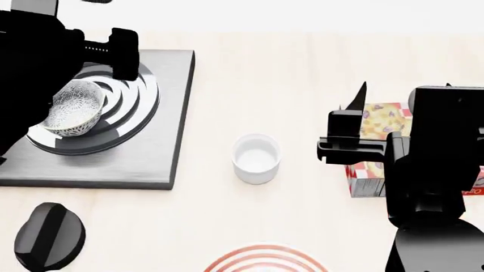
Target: Pick the akita bowl on the stove and place it on the plate.
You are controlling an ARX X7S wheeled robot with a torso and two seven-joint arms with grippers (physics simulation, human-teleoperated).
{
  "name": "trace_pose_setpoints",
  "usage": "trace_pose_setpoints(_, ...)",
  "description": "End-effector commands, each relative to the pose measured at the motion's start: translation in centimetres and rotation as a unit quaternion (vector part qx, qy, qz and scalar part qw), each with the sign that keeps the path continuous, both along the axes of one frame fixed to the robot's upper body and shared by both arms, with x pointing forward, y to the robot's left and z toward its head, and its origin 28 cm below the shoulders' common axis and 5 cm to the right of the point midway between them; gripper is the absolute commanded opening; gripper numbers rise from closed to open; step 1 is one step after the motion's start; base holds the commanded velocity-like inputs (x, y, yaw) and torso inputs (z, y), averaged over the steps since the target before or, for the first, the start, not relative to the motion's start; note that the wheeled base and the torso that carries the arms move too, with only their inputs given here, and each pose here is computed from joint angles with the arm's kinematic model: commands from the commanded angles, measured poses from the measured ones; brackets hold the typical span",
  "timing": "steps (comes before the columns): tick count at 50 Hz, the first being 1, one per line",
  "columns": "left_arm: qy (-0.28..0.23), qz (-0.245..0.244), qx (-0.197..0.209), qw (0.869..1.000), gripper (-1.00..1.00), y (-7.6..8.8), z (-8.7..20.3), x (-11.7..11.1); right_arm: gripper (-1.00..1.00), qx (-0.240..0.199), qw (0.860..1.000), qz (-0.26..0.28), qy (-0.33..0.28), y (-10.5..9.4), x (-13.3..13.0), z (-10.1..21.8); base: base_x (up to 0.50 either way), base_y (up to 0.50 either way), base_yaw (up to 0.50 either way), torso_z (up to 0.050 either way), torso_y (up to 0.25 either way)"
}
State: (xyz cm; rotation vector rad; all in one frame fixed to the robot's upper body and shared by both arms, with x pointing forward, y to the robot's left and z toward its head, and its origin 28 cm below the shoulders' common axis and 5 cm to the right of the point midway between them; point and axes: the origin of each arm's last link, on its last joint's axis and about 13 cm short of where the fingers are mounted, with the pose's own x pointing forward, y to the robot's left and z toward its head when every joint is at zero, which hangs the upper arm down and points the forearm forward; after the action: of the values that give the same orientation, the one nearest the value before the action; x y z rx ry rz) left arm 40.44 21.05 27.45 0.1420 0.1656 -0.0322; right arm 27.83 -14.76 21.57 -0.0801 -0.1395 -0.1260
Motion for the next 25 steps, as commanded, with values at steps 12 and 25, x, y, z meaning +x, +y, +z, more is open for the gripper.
trace_pose_setpoints(12, 0.014, 0.002, 0.057, 0.998, 1.0, -1.0, -2.7, 0.0, 1.0, 0.007, 1.0, -0.001, -0.003, -0.1, 0.0, 0.1, 0.0, 0.0, 0.0, 0.0, 0.0)
trace_pose_setpoints(25, 0.026, 0.011, 0.08, 0.996, 1.0, -0.8, -4.0, -0.4, 1.0, 0.006, 1.0, 0.0, -0.003, -0.1, 0.1, -0.1, 0.0, 0.0, 0.0, 0.0, 0.0)
